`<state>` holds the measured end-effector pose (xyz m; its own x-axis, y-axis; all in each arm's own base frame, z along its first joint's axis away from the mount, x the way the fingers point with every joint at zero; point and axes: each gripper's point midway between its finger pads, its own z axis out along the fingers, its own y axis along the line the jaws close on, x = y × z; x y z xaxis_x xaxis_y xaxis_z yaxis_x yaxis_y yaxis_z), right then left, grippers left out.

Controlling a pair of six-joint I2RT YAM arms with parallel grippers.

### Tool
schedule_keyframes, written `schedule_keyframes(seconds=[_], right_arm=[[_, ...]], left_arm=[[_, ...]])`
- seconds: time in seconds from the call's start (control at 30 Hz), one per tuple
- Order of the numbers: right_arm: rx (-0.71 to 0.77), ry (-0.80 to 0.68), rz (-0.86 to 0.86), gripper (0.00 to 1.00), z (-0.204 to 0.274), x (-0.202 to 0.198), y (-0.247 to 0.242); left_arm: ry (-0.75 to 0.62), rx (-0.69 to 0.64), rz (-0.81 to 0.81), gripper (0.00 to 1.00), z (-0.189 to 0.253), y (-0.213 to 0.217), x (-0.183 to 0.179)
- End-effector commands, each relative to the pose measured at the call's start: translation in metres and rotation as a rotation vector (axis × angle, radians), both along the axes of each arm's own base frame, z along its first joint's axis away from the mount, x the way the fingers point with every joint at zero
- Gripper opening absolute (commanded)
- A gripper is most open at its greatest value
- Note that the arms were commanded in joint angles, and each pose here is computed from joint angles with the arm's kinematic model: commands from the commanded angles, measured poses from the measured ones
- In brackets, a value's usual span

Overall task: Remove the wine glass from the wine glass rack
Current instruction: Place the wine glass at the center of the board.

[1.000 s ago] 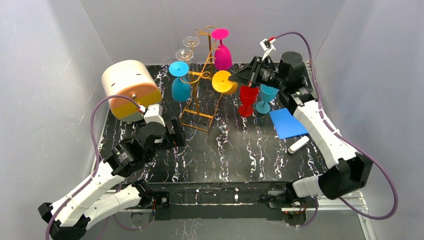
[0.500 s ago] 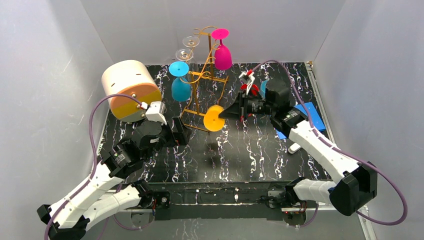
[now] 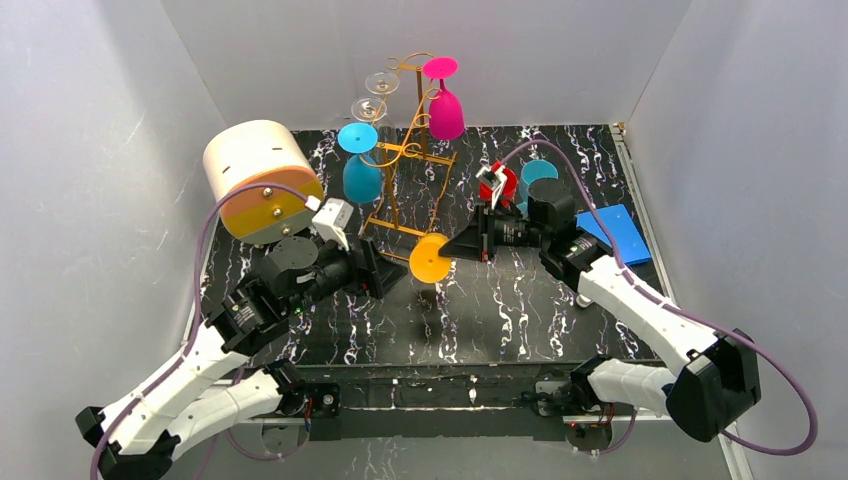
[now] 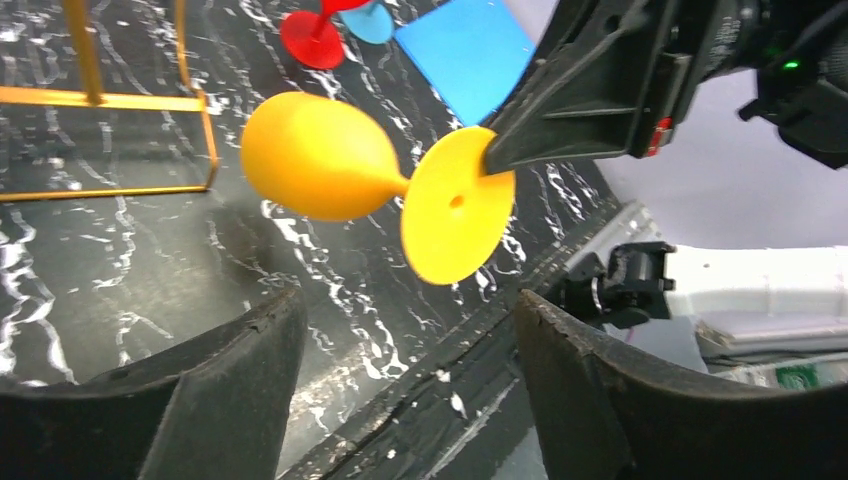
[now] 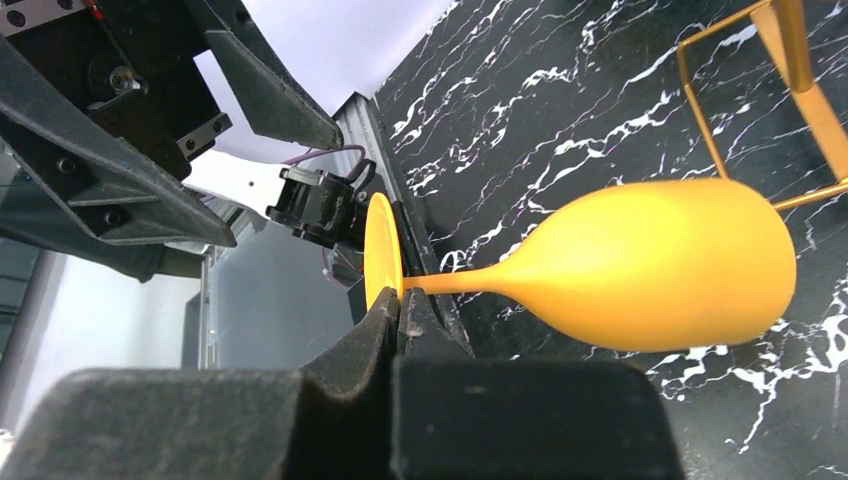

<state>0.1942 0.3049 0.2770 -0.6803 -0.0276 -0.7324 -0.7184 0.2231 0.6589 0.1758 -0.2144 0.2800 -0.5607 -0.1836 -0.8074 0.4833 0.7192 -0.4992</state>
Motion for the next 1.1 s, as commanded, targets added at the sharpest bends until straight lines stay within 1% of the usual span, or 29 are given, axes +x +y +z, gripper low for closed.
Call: schedule_keyframes(seconds=[0.0,0.1,0.2,0.37,0.47,0.53,0.63,0.7,0.73,0.83,0.9,1.0,1.07], right_arm=[[0.087,-0.053,0.044,0.01,0.023,-0.014,0.0],[0.1,-0.053,0.048,0.01,0.023,-0.02,-0.003],[0.129,-0.082,0.07,0.01,0.03,-0.027,-0.005],[0.16,-0.1,0.145,0.01,0.043,-0.04,-0.006],[0.165,-0.085,0.157,0.01,0.045,-0.043,-0.006],[0.167,-0.085,0.153,0.01,0.045,-0.043,-0.006],[0.174,-0.089,0.146,0.01,0.047,-0.043,-0.007],[0.181,-0.094,0.147,0.01,0.049,-0.044,-0.007],[0.184,-0.095,0.151,0.01,0.049,-0.045,-0.007],[0.195,-0.091,0.169,0.01,0.052,-0.048,-0.007],[0.21,-0.091,0.185,0.11,0.054,-0.05,-0.007],[0.262,-0.084,0.243,0.21,0.057,-0.059,-0.007],[0.285,-0.059,0.258,0.24,0.06,-0.062,-0.007]], left_arm=[[0.004,-0.059,-0.128,0.68,0.004,-0.023,-0.01],[0.016,-0.103,-0.199,0.61,0.003,-0.037,-0.017],[0.046,-0.141,-0.245,0.49,0.003,-0.049,-0.02],[0.038,-0.203,-0.322,0.41,0.016,-0.061,-0.028],[0.031,-0.21,-0.332,0.27,0.02,-0.063,-0.028],[0.033,-0.214,-0.332,0.22,0.02,-0.063,-0.029],[0.039,-0.21,-0.326,0.1,0.017,-0.062,-0.028],[0.037,-0.205,-0.314,0.04,0.016,-0.06,-0.027],[0.031,-0.204,-0.311,0.0,0.016,-0.06,-0.027],[0.014,-0.2,-0.313,0.0,0.017,-0.058,-0.027],[-0.005,-0.204,-0.336,0.0,0.02,-0.059,-0.029],[-0.016,-0.201,-0.363,0.0,0.02,-0.061,-0.032],[-0.021,-0.216,-0.385,0.0,0.021,-0.064,-0.035]])
